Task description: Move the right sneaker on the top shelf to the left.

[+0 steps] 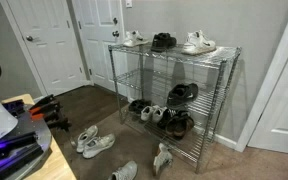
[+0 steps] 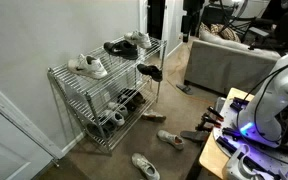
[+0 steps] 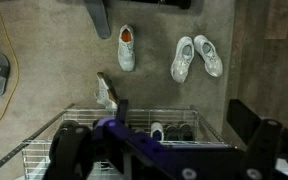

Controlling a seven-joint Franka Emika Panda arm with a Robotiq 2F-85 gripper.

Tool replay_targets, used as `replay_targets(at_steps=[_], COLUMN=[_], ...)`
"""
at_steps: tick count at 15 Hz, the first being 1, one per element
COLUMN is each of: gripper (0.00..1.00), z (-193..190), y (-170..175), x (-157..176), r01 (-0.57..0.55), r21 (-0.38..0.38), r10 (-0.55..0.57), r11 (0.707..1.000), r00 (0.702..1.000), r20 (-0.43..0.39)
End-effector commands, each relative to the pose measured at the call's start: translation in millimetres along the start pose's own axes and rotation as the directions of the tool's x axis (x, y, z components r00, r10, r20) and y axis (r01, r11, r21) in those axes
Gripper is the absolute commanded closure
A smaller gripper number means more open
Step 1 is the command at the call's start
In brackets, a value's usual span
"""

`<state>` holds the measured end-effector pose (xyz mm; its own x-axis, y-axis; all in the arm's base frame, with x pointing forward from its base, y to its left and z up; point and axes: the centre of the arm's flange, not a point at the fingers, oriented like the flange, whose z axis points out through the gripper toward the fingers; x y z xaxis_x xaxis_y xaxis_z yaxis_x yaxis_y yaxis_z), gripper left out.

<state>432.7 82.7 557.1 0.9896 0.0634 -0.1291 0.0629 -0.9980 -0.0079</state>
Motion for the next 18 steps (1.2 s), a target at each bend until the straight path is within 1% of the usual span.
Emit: replay_targets(at_steps=[1, 14, 16, 17, 18], gripper=[0.00, 0.00, 0.00, 0.00, 0.00], z=[0.0, 0.0, 7.8, 16.7, 24.7], y=[0.0, 0.0, -2.3, -2.9, -2.0], x=[0.0, 0.0, 19.3, 41.7, 63.3], r01=[0.000, 0.000, 0.016, 0.028, 0.022], r21=[0.000, 0.000, 0.007, 0.015, 0.021], r10=[0.000, 0.000, -0.017, -0.029, -0.023], r11=[1.000, 1.000, 1.000, 0.999, 1.000], r00=[1.000, 1.000, 1.000, 0.999, 0.999], r20=[0.000, 0.000, 0.016, 0.030, 0.025])
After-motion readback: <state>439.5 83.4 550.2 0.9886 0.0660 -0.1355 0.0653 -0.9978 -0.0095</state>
